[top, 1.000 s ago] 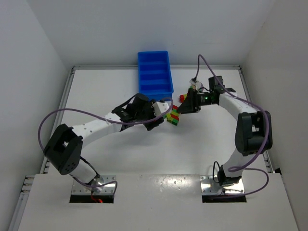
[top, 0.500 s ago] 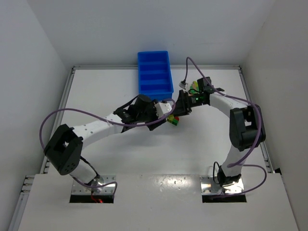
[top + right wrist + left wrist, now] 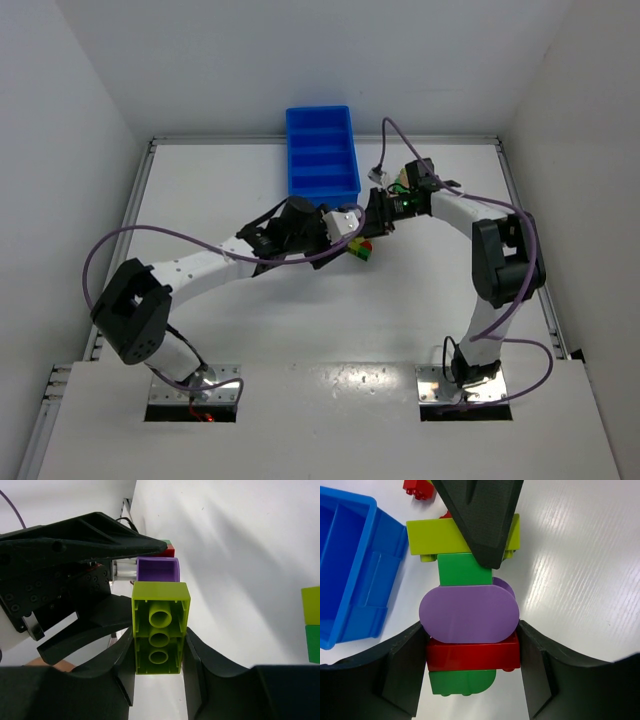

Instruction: Sort the legos into containers by color

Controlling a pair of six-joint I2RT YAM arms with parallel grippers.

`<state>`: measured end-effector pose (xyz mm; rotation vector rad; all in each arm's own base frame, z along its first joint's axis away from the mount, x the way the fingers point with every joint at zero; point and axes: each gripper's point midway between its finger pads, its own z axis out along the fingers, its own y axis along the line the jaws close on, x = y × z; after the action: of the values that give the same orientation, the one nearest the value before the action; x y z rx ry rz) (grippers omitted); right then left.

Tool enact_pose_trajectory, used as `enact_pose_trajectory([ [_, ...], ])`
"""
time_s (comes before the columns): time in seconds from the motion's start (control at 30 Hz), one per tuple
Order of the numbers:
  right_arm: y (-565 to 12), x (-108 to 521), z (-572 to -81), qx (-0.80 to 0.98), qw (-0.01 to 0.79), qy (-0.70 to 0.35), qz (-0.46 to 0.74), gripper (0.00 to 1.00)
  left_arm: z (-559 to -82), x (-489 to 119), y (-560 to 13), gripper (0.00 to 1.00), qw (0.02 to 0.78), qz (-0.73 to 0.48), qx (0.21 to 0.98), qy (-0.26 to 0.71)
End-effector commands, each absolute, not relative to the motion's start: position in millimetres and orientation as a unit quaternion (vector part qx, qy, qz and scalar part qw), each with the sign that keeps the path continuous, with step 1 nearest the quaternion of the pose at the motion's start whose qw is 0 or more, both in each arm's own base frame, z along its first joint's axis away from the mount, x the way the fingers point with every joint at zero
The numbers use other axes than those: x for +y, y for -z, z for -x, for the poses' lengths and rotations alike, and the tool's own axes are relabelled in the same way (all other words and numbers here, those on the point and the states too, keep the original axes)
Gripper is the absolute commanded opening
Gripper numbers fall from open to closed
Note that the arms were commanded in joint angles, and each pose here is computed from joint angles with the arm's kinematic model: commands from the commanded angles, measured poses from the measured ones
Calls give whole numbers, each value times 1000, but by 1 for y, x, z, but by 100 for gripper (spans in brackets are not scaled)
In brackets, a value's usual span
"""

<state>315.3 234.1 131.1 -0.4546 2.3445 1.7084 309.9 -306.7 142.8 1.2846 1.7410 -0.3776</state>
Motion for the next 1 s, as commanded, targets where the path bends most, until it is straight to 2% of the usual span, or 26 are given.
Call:
enact_pose_trajectory([
  [0.0, -154, 224, -330, 775, 154, -582, 190, 0, -299, -310, -151, 37, 469, -518, 695, 167],
  [0.1, -151, 205, -325, 787, 163, -564, 190, 0, -285, -296, -136, 35, 452, -522, 704, 165],
  [0.23, -126, 184, -303, 811, 111, -546, 177, 0, -274, -285, -123, 32, 436, -529, 710, 161],
  [0.33, -116, 179, -296, 813, 102, -541, 189, 0, -273, -285, -126, 32, 438, -520, 714, 167],
  [0.37, -116, 178, -294, 814, 98, -542, 186, 0, -272, -286, -122, 34, 432, -522, 716, 170],
  [0.4, -116, 178, -294, 814, 98, -542, 186, 0, -273, -291, -118, 48, 424, -521, 719, 178],
  [0.5, -120, 185, -294, 808, 101, -545, 201, 0, -274, -301, -118, 73, 404, -507, 731, 214],
  [0.67, -124, 185, -294, 804, 107, -544, 214, 0, -279, -310, -114, 74, 372, -489, 741, 270],
  [0.83, -129, 183, -290, 805, 113, -539, 222, 0, -300, -311, -123, 43, 355, -429, 761, 333],
  [0.9, -127, 183, -287, 806, 108, -540, 219, 0, -308, -311, -129, 35, 345, -398, 771, 359],
  [0.97, -127, 181, -287, 810, 112, -531, 223, 0, -323, -305, -141, 35, 352, -376, 773, 372],
])
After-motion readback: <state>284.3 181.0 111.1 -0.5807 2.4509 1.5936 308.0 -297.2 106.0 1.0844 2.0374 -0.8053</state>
